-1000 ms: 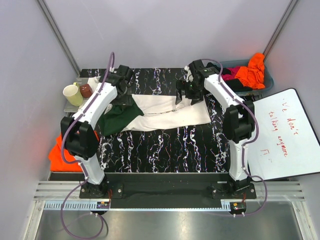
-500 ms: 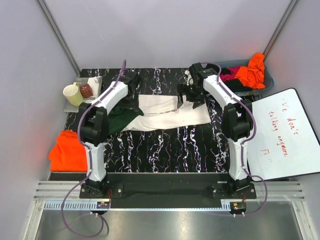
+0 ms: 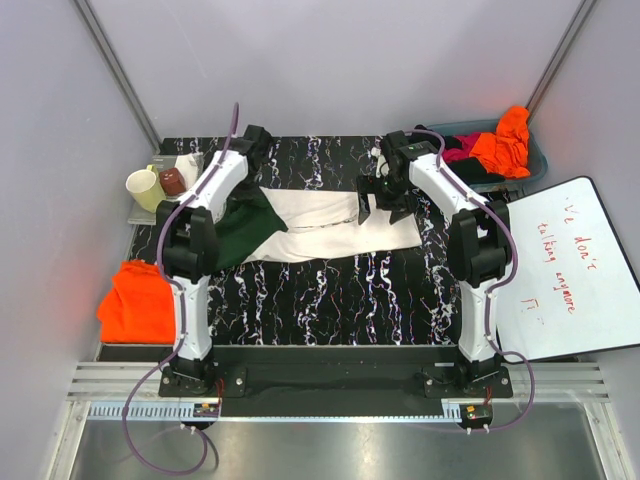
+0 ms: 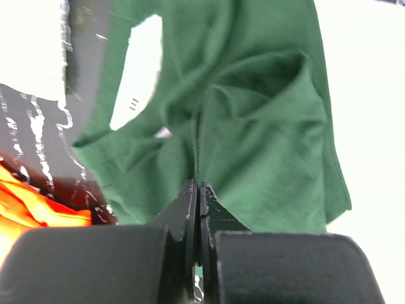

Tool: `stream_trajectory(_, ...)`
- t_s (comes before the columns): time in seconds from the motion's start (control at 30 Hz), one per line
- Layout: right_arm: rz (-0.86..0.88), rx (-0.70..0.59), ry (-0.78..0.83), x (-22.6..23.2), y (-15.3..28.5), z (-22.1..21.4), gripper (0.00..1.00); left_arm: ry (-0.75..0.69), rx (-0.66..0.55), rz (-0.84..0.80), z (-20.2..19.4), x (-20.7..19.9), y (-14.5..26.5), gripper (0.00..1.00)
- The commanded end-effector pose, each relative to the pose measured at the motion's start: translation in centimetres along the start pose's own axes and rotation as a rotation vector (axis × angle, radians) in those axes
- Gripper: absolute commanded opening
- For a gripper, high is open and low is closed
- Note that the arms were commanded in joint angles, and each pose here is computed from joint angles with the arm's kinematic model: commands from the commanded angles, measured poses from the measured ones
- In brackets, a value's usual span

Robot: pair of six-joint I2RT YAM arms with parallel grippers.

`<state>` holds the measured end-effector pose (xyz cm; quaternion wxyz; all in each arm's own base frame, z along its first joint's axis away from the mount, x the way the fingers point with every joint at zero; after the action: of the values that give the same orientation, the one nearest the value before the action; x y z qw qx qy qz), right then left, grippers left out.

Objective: Fold and stack the t-shirts
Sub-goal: Fold the tshirt

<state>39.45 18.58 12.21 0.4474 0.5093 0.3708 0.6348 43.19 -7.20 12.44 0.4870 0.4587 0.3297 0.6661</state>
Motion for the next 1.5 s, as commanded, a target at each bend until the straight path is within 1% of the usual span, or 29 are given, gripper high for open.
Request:
stream_trajectory(0.0, -0.017, -0.043, 0.033, 0.0, 2.0, 0.1, 1.0, 0.034, -0.036, 0.086, 1.5, 2.7, 0.8, 0.0)
stream_trajectory(0.07, -0.011, -0.041, 0.033, 0.0, 1.8, 0.2, 1.0, 0.037, -0.046, 0.121, 2.0, 3.8, 1.0, 0.0)
stream_trajectory(0.1, -0.01, -0.039, 0.031, 0.0, 1.8, 0.1, 1.0, 0.024, -0.047, 0.17, 2.1, 4.7, 0.9, 0.0)
stream_trajectory(0.17, -0.007, -0.037, 0.03, 0.1, 1.7, 0.1, 1.0, 0.01, -0.065, 0.217, 2.8, 5.4, 1.3, 0.0)
stream_trajectory(0.2, -0.01, -0.034, 0.027, 0.0, 1.7, 0.1, 1.0, -0.007, -0.058, 0.278, 2.9, 6.2, 0.9, 0.0)
stream_trajectory(0.27, -0.011, -0.035, 0.027, 0.0, 1.7, 0.1, 1.0, -0.016, -0.085, 0.346, 4.0, 7.2, 1.1, 0.0)
stream_trajectory(0.3, -0.015, -0.032, 0.026, -0.1, 1.6, -0.1, 1.0, -0.037, -0.085, 0.418, 4.4, 7.9, 0.6, 0.0)
stream_trajectory(0.37, -0.02, -0.032, 0.027, -0.2, 1.8, -0.2, 1.0, -0.038, -0.119, 0.447, 6.0, 8.4, 0.9, 0.0)
stream_trajectory(0.4, -0.026, -0.024, 0.025, -0.3, 1.7, -0.5, 1.0, -0.065, -0.113, 0.474, 6.4, 8.4, 0.2, 0.0)
stream_trajectory(0.7, -0.057, 0.005, 0.006, -1.1, 2.7, -2.8, 1.0, 0.026, -0.289, 0.433, 10.9, 8.1, 0.2, 0.0)
stream_trajectory(0.83, -0.078, 0.021, 0.001, -1.7, 2.8, -3.8, 1.0, 0.055, -0.336, 0.417, 12.0, 7.9, 0.2, 0.0)
stream_trajectory(0.9, -0.089, 0.029, -0.004, -1.9, 2.8, -4.2, 1.0, 0.042, -0.343, 0.391, 12.4, 7.3, -0.6, 0.0)
stream_trajectory(0.97, -0.089, 0.03, -0.003, -1.9, 2.8, -4.2, 1.0, 0.026, -0.322, 0.367, 12.2, 6.9, -1.9, 0.07)
stream_trajectory(1.0, -0.09, 0.029, -0.002, -1.9, 2.9, -4.2, 1.0, 0.024, -0.309, 0.367, 12.0, 7.0, -2.4, 0.14)
stream_trajectory(1.03, -0.097, 0.023, -0.003, -1.9, 3.0, -4.0, 1.0, 0.021, -0.3, 0.369, 11.8, 7.1, -2.8, 0.28)
stream_trajectory(1.07, -0.098, 0.021, -0.003, -1.9, 3.1, -3.9, 1.0, 0.008, -0.285, 0.376, 11.6, 7.2, -3.2, 0.58)
stream_trajectory(1.1, -0.096, 0.021, -0.001, -1.8, 3.2, -3.9, 1.0, 0.007, -0.28, 0.388, 11.5, 7.4, -3.3, 0.8)
stream_trajectory(1.13, -0.094, 0.01, 0.001, -1.7, 3.4, -3.5, 1.0, 0.008, -0.277, 0.404, 11.4, 7.7, -3.3, 0.99)
stream_trajectory(1.23, -0.094, -0.008, 0.0, -1.5, 3.7, -2.9, 1.0, 0.035, -0.288, 0.441, 11.3, 8.9, -1.7, 0.99)
stream_trajectory(1.33, -0.093, -0.041, -0.006, -1.2, 3.9, -1.9, 1.0, 0.088, -0.338, 0.361, 11.5, 9.0, 1.5, 0.99)
stream_trajectory(1.37, -0.087, -0.054, -0.004, -1.1, 3.9, -1.6, 1.0, 0.107, -0.367, 0.287, 11.3, 8.6, 3.4, 0.99)
stream_trajectory(1.43, -0.08, -0.067, -0.008, -0.8, 3.5, -0.8, 1.0, 0.15, -0.394, 0.21, 10.9, 8.0, 5.3, 0.99)
stream_trajectory(1.47, -0.076, -0.08, -0.006, -0.7, 3.4, -0.3, 1.0, 0.13, -0.403, 0.112, 10.1, 6.9, 6.8, 0.99)
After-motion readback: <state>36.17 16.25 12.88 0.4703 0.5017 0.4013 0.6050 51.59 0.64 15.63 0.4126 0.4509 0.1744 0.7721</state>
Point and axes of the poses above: each gripper's point midway between its finger pads, its own y axis back along the fingers, its own x axis along the line the jaws close on, z = x × y, the point moved 3 cm from there along y, back along the fingers, and after that the axes turned 7 degrees about -y, right-handed, at the moved point
